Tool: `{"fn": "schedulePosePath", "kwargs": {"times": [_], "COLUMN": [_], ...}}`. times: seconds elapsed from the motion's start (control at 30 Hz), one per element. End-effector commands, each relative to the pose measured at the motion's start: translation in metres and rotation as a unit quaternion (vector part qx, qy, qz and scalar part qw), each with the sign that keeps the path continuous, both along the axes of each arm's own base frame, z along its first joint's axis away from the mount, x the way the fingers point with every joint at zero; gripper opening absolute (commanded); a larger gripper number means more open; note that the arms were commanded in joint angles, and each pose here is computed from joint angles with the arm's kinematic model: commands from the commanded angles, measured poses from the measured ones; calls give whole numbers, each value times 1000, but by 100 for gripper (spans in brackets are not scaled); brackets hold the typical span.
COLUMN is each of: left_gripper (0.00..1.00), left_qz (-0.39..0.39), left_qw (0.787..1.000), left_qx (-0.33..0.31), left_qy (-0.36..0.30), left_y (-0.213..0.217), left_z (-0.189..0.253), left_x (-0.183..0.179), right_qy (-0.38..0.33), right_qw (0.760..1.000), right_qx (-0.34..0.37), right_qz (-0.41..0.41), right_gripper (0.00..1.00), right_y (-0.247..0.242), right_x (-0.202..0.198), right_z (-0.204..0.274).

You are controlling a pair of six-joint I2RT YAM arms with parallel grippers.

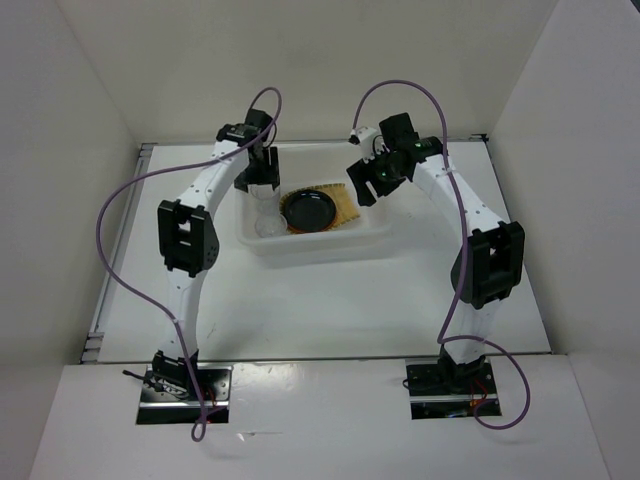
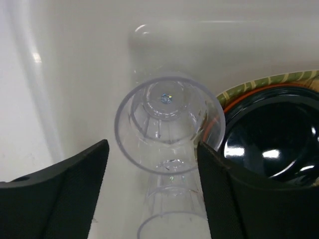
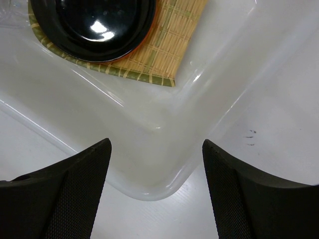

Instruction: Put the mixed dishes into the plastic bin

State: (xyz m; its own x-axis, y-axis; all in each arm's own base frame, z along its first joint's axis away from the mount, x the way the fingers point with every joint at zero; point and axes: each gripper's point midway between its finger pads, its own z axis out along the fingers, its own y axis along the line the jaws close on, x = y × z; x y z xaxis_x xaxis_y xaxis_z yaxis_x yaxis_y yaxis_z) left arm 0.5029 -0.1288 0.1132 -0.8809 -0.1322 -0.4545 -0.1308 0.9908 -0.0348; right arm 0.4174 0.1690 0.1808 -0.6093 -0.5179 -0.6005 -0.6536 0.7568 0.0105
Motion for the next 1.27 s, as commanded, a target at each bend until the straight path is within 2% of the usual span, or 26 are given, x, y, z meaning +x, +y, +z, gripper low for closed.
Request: {"fn": "schedulePosePath", "kwargs": {"times": [0.0, 0.03, 0.07, 0.1, 0.17, 0.2, 0.3, 0.43, 0.47, 0.5, 0.53, 0.6, 0.63, 0.67, 0.7, 0.73, 0.77, 0.8, 0.9, 1.0, 1.1, 1.23], "left_gripper": [80, 83, 86, 94, 100, 100, 100, 100, 100, 100, 100, 100, 100, 100, 100, 100, 100, 100, 100, 100, 100, 100], "left_qz": [28, 33, 37, 41, 45, 42, 35, 71, 71, 76, 88, 73, 76, 44, 35, 28, 31, 34, 50, 48, 49, 34], "left_qw": [998, 995, 993, 990, 980, 975, 963, 953, 956, 965, 963, 961, 932, 953, 947, 926, 916, 927, 947, 954, 944, 944], "left_qx": [16, 8, 8, 6, -15, -28, -48, -21, -14, 3, 15, 12, -35, -36, -60, -99, -118, -111, -85, -76, -81, -73], "left_qy": [-46, -95, -115, -135, -191, -216, -263, -292, -284, -251, -255, -265, -351, -296, -313, -363, -381, -357, -306, -287, -315, -319], "left_y": [15, 15, 17, 19, 22, 21, 19, 25, 20, 19, 27, 14, 20, 10, 15, 23, 24, 32, 47, 51, 53, 52], "left_z": [51, 91, 108, 127, 174, 199, 248, 285, 282, 259, 266, 259, 307, 242, 239, 266, 264, 236, 204, 188, 189, 184], "left_x": [8, 18, 21, 21, 21, 16, -3, -44, -53, -58, -76, -86, -102, -111, -120, -148, -148, -153, -159, -161, -157, -154], "right_qy": [-20, -25, -28, -26, -32, -35, -30, -29, -39, -32, -50, -54, -58, -62, -57, -57, -61, -55, -55, -56, -60, -61], "right_qw": [1000, 1000, 1000, 1000, 999, 999, 999, 999, 998, 999, 998, 997, 996, 996, 995, 993, 992, 992, 989, 989, 988, 984], "right_qx": [5, 6, 5, 8, 4, 5, 24, 42, 45, 43, 43, 43, 51, 56, 69, 74, 78, 80, 79, 82, 82, 91], "right_qz": [0, 0, -8, -12, -28, -28, -4, 3, 3, -2, -5, -21, -35, -42, -50, -69, -82, -86, -110, -112, -118, -138], "right_gripper": [79, 79, 81, 82, 84, 92, 96, 97, 97, 97, 97, 97, 97, 97, 97, 97, 97, 97, 97, 97, 97, 97], "right_y": [-4, -3, -5, -4, -7, -7, -4, -1, -1, -6, -9, -22, -36, -44, -49, -66, -74, -78, -97, -100, -105, -126], "right_x": [-6, -4, -2, -2, 1, 2, -9, -22, -21, -25, -25, -24, -24, -23, -25, -23, -26, -29, -32, -37, -43, -49], "right_z": [20, 24, 27, 27, 31, 35, 45, 51, 56, 51, 62, 66, 71, 75, 75, 76, 83, 79, 78, 76, 79, 78]}}
